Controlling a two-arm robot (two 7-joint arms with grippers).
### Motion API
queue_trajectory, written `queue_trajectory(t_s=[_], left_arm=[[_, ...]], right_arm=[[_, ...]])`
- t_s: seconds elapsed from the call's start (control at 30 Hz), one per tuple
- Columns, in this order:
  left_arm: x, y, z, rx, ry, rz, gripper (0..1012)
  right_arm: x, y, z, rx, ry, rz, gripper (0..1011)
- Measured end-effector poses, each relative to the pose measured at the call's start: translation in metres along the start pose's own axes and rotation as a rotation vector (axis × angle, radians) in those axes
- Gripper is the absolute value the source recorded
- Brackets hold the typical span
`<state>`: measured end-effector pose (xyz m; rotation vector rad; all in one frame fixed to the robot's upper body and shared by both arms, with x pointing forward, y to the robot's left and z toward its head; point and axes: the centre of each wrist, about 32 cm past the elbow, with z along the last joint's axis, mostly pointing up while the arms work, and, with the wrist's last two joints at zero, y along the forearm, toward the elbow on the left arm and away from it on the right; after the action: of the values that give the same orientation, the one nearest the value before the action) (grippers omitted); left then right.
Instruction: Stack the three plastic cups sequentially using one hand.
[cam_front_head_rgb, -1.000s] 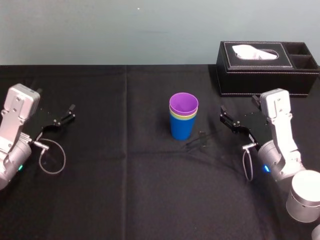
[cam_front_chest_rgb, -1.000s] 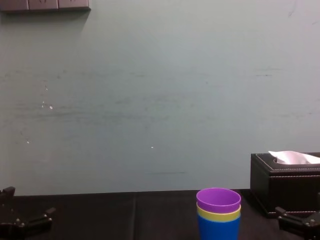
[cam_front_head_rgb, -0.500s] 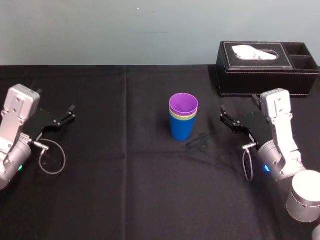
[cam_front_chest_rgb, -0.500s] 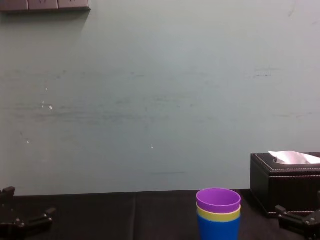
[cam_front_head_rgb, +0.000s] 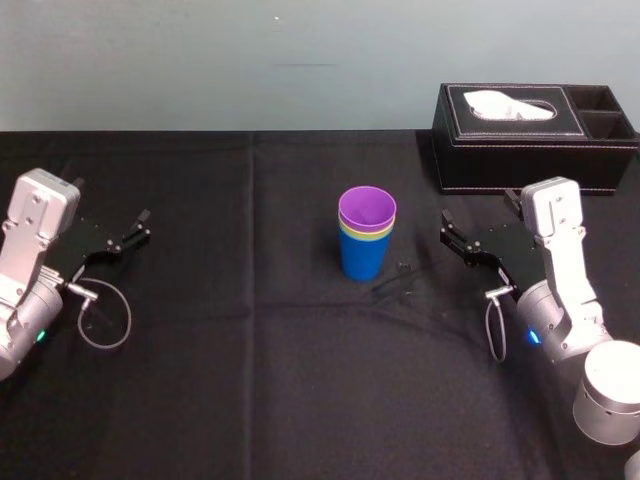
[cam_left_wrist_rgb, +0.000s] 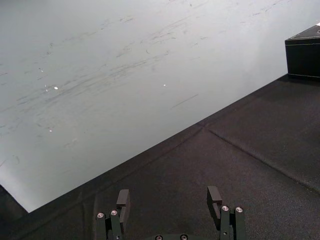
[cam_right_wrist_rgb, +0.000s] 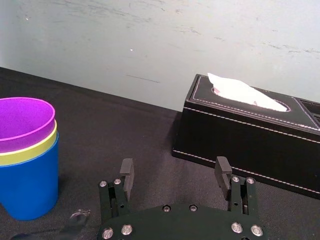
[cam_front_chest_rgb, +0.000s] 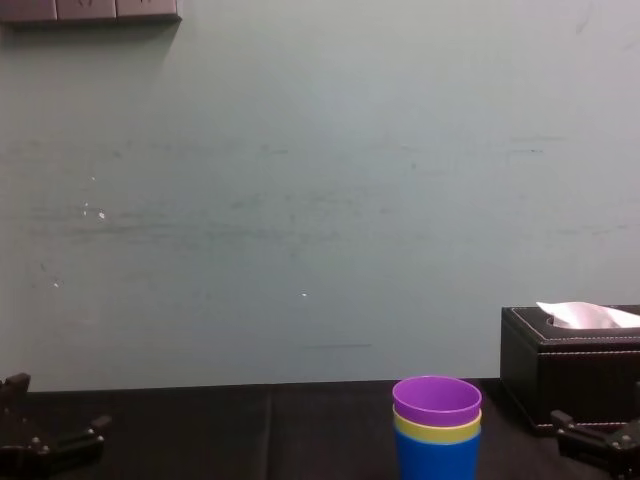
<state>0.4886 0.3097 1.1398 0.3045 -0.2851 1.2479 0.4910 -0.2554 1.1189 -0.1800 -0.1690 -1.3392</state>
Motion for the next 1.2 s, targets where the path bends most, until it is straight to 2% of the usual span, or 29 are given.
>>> queue_trajectory(t_s=[1.2], left_arm=[[0.0, 0.0, 0.0, 0.0, 0.0, 0.0, 1011]], right_arm=[[0.0001, 0.0, 0.0003, 0.001, 0.0, -0.001, 1003]])
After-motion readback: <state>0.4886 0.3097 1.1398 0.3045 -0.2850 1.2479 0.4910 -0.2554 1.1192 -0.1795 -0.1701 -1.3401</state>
